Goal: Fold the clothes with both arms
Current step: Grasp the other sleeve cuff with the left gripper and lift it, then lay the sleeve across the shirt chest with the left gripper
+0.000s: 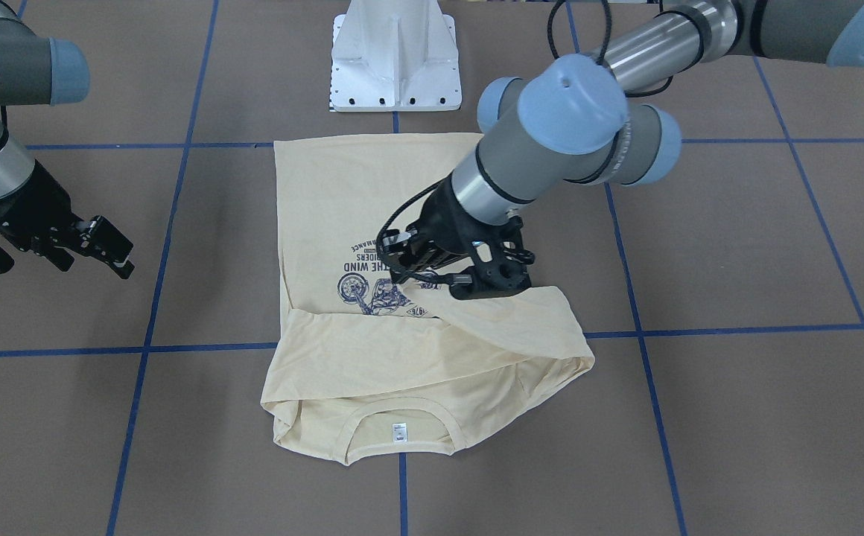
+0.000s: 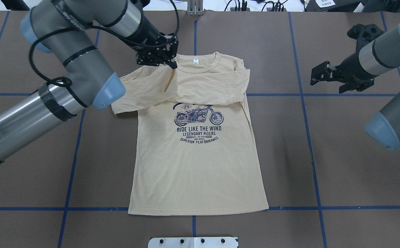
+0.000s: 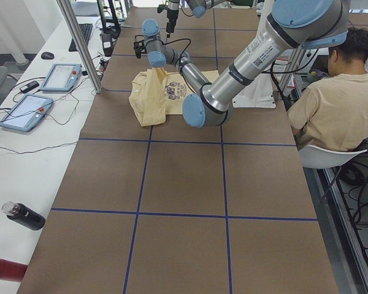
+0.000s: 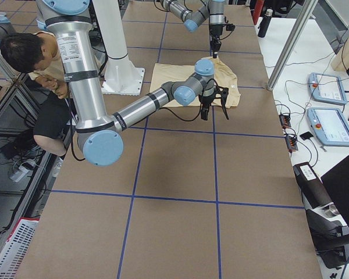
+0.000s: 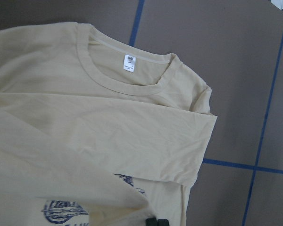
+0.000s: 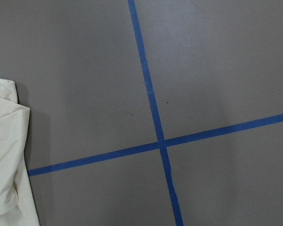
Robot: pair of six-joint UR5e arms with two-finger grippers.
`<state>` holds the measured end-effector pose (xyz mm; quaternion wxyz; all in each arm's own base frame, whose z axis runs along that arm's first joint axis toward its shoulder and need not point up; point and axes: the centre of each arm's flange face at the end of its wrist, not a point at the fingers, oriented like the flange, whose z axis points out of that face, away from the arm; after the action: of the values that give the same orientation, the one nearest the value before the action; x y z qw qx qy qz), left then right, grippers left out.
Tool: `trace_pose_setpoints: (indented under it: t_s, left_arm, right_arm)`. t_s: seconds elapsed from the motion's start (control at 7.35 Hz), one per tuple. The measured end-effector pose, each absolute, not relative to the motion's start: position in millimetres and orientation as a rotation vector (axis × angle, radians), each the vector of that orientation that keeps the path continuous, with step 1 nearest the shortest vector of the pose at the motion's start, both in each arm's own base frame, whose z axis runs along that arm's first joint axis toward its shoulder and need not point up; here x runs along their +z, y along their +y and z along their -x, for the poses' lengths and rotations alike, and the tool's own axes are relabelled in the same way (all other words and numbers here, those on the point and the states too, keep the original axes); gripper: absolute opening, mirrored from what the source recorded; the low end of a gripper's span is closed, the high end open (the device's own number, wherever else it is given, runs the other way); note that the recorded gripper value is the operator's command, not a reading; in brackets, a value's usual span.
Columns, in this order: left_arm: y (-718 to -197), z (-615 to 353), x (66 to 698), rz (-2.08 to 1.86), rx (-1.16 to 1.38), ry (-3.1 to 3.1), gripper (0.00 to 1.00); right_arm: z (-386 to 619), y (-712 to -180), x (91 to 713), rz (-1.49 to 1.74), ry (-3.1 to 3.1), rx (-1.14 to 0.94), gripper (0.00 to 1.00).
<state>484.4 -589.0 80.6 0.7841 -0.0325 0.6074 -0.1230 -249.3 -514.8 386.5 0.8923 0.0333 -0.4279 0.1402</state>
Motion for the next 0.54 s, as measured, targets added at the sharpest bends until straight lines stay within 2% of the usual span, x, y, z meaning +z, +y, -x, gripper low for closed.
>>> trace_pose_setpoints:
  t_s: [0.54]
  left_arm:
    - [-592, -534, 43, 0.012, -0.302, 1.328, 0.00]
  right_arm:
    - [248, -514, 389, -0.067, -0.884, 0.294, 0.99]
